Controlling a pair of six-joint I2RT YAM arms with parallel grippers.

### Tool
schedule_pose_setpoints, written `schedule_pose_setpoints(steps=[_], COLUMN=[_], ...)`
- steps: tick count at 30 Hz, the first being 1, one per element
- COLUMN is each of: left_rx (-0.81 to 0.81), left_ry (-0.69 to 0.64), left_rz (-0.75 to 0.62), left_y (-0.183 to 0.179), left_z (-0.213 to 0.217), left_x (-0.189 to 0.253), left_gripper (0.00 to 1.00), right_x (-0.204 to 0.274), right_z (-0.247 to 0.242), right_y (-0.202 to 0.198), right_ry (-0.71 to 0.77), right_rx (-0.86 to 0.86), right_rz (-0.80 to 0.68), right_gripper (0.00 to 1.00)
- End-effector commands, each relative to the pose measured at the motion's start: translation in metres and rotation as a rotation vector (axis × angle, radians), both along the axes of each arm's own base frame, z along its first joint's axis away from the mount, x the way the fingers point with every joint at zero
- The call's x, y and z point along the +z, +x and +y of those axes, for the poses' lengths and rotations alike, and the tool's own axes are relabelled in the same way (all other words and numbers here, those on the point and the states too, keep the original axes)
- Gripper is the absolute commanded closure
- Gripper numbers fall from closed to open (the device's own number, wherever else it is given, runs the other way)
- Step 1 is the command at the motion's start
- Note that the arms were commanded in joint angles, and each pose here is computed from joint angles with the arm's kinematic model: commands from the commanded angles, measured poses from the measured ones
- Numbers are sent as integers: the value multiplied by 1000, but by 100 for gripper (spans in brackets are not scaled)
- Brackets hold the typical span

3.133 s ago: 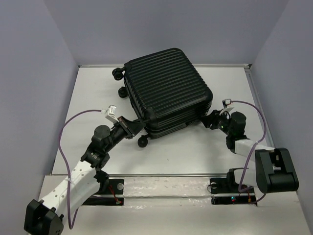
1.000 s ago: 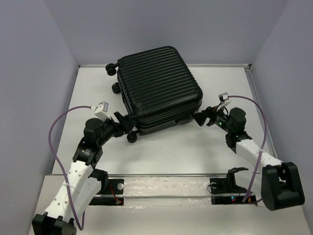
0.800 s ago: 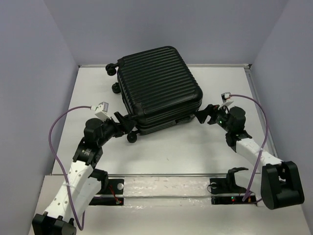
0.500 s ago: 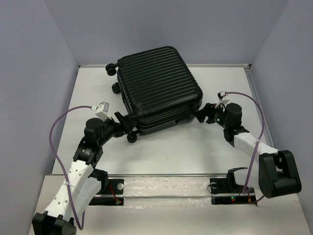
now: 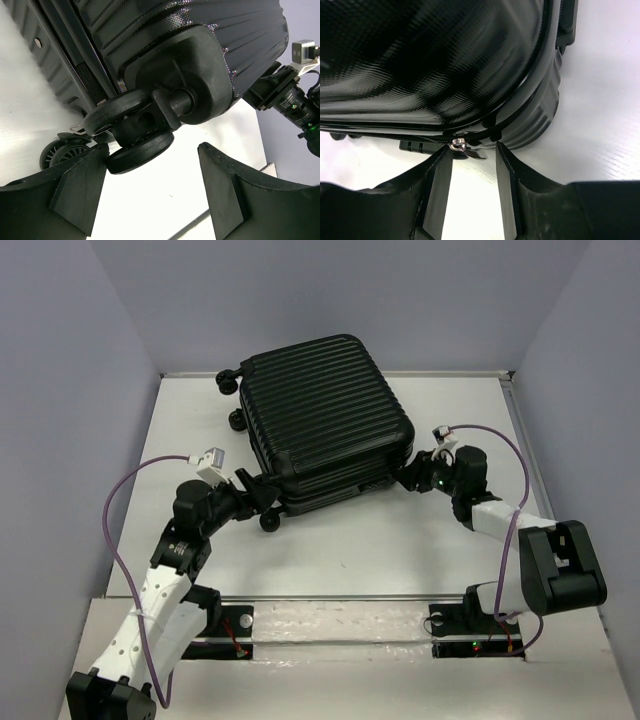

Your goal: Pack the luggage

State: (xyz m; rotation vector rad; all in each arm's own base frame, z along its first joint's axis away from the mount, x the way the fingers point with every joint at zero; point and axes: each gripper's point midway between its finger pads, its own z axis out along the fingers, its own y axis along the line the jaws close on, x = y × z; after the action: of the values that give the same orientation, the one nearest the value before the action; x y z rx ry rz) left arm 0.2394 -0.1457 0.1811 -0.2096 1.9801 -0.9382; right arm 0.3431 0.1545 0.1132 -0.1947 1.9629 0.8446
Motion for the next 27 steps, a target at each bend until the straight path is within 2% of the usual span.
schedule_pose_setpoints(steps=[1, 8, 10, 11, 13, 14, 20, 24, 27], left_rx=[-37, -44, -46, -52, -59, -71, -103, -119, -130], left_ry=[-22, -30, -32, -34, -36, -39, -66, -75, -67], left_rz=[-65, -70, -67, -71, -71, -68, -84, -80, -72], left_y=[3, 2, 2, 2, 1, 1, 5, 8, 8], left_z=[-7, -8, -9, -9, -11, -13, -20, -25, -27], left_x=[14, 16, 15, 17, 17, 17, 24, 25, 23], left_gripper=[18, 20, 20, 21, 20, 21, 23, 24, 28], right_x=[37, 43, 42, 42, 43, 46, 42, 25, 19], right_z=[5, 4, 5, 6, 5, 5, 10, 20, 21], right_y=[16, 21, 22, 22, 22, 23, 10, 0, -6], right_ry=[25, 33, 42, 47, 56, 62, 76, 24, 18], right_rx=[30, 17, 16, 16, 8, 0, 19, 11, 6], right_rz=[-160, -196, -197, -198, -206, -211, -177, -121, -97], right_gripper=[56, 58, 66, 74, 84, 93, 93, 93, 93])
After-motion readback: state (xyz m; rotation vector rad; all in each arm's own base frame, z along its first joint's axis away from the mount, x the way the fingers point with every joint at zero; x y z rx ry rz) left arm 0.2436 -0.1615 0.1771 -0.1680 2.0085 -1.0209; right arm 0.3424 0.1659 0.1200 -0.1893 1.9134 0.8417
